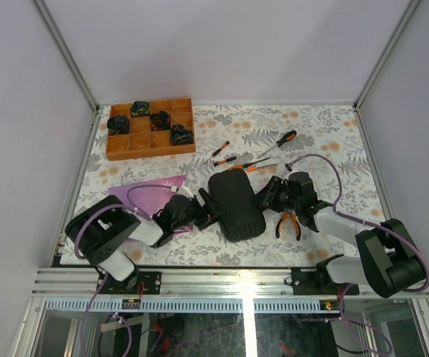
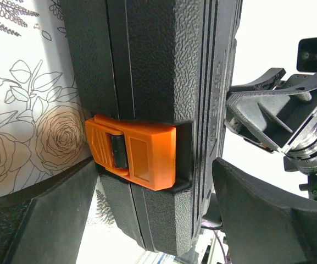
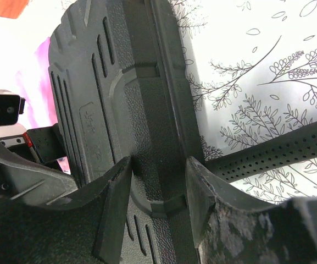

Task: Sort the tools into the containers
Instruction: Move the storage box to the center of the board.

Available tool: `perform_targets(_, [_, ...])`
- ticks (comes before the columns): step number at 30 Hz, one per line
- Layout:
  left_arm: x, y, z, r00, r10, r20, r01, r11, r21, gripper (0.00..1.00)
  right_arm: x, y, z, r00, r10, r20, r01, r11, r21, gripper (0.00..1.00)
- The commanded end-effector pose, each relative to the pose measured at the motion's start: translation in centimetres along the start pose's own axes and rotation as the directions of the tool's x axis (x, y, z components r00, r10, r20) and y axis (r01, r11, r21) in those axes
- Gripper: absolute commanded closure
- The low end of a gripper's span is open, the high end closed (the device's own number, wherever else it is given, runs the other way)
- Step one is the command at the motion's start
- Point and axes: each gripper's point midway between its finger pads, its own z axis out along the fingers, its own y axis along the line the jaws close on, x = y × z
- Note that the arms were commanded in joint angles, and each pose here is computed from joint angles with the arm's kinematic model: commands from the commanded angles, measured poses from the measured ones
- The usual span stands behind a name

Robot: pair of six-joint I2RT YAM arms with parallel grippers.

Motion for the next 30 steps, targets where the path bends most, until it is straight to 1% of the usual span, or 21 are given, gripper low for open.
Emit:
perform_targets(1, [-0.2,-4.7,-0.1,0.998,0.066,0.018,-0.068,0.982,0.174,0.2,4.8,-5.9,-0.9,0.989,0.063,-0.135,-0.035,0.979,0.202,0.51])
perform_targets(7, [-0.2,-7.3,-0.3,0.992,0.124,0.026,-0.126,0.967,0.222,0.25,5.0,-5.6,-0.8,0.988,0.066,-0.142,-0.039,0.982,0.184,0.5])
perform_targets(12, [-0.5,-8.3,-0.6,0.99,0.135,0.046,-0.142,0.963,0.23,0.31,4.9,-5.4,-0.9,0.988,0.056,-0.146,-0.03,0.984,0.176,0.46])
perform_targets(18, [-0.6,-8.0,-0.3,0.988,0.148,0.045,-0.154,0.967,0.205,0.32,3.8,-4.2,-1.2,0.994,-0.002,-0.11,0.016,0.991,0.129,0.32])
perform_targets(24, [-0.4,-7.3,-0.2,0.989,0.146,0.038,-0.15,0.97,0.189,0.32,2.0,-1.2,-1.8,0.995,-0.085,-0.049,0.086,0.996,0.004,0.11])
perform_targets(26, [-0.4,-7.2,-0.1,0.989,0.145,0.038,-0.149,0.971,0.185,0.32,1.7,-0.5,-2.0,0.994,-0.108,-0.037,0.107,0.994,-0.03,0.07])
perform_targets(30, [-0.3,-7.0,0.0,0.989,0.146,0.035,-0.15,0.972,0.179,0.32,1.5,1.0,-1.9,0.988,-0.146,-0.04,0.142,0.985,-0.099,0.02])
